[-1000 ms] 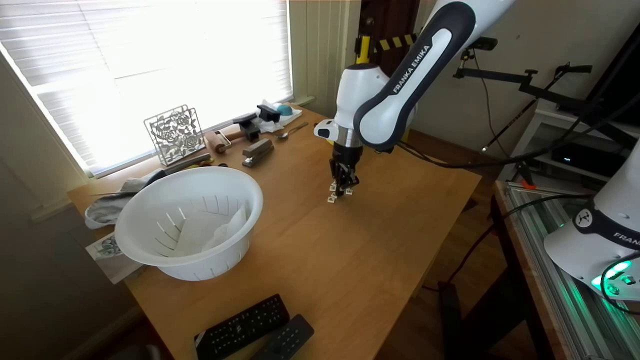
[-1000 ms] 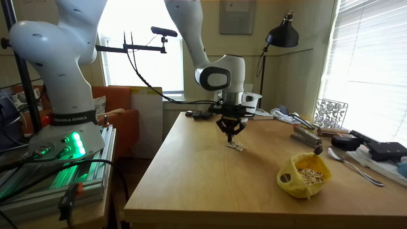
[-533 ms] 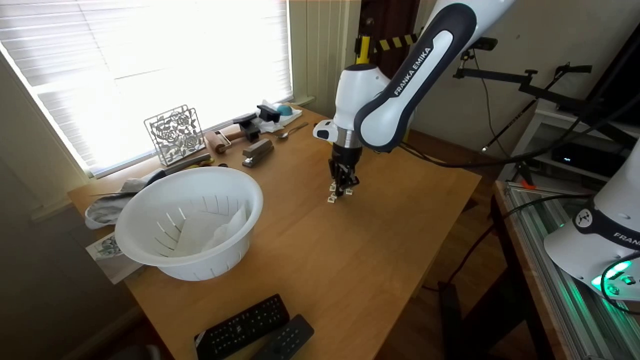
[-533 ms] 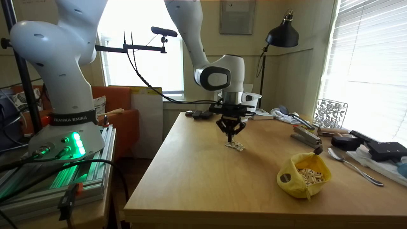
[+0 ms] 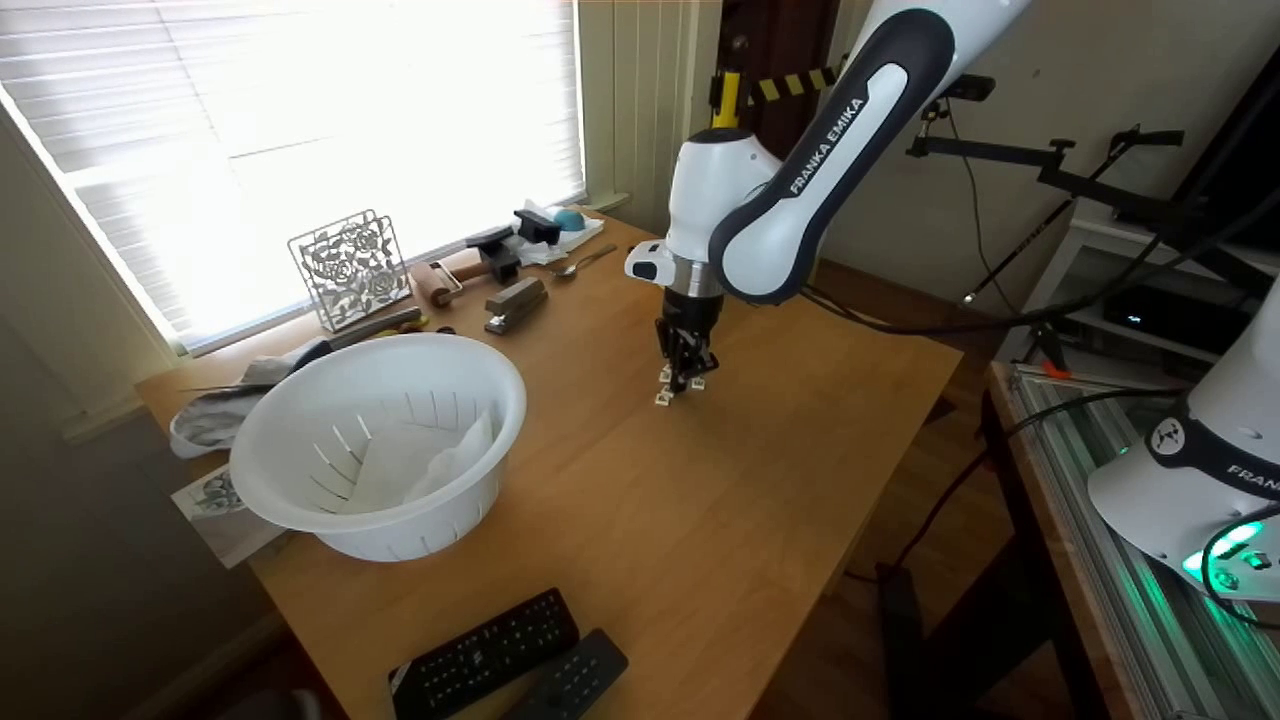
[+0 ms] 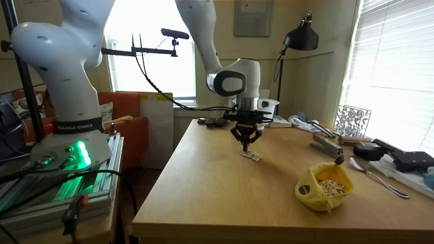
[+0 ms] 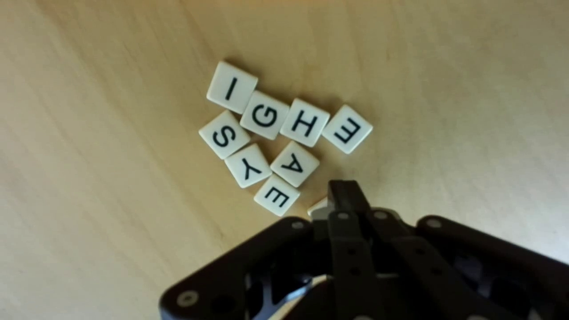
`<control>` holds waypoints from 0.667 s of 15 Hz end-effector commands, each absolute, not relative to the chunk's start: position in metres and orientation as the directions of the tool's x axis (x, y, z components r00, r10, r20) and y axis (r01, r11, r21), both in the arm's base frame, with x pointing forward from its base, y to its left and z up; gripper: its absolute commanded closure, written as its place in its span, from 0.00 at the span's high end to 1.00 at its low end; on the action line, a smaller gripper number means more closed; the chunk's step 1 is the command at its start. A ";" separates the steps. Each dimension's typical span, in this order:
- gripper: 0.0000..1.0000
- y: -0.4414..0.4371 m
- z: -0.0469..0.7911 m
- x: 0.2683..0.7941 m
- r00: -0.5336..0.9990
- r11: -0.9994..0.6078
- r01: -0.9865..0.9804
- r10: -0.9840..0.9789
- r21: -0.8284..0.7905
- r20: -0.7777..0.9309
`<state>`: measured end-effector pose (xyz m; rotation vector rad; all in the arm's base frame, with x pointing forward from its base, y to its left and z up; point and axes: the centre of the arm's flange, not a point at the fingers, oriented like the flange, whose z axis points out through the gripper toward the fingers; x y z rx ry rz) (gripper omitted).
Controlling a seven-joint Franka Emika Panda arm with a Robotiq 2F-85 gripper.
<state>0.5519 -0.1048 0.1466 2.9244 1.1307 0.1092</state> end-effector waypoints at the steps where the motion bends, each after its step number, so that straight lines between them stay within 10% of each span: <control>1: 0.00 -0.103 0.123 0.555 0.719 -0.720 0.694 0.694 0.020 0.041; 10: 0.00 -0.100 0.140 0.553 0.721 -0.724 0.690 0.690 0.024 0.068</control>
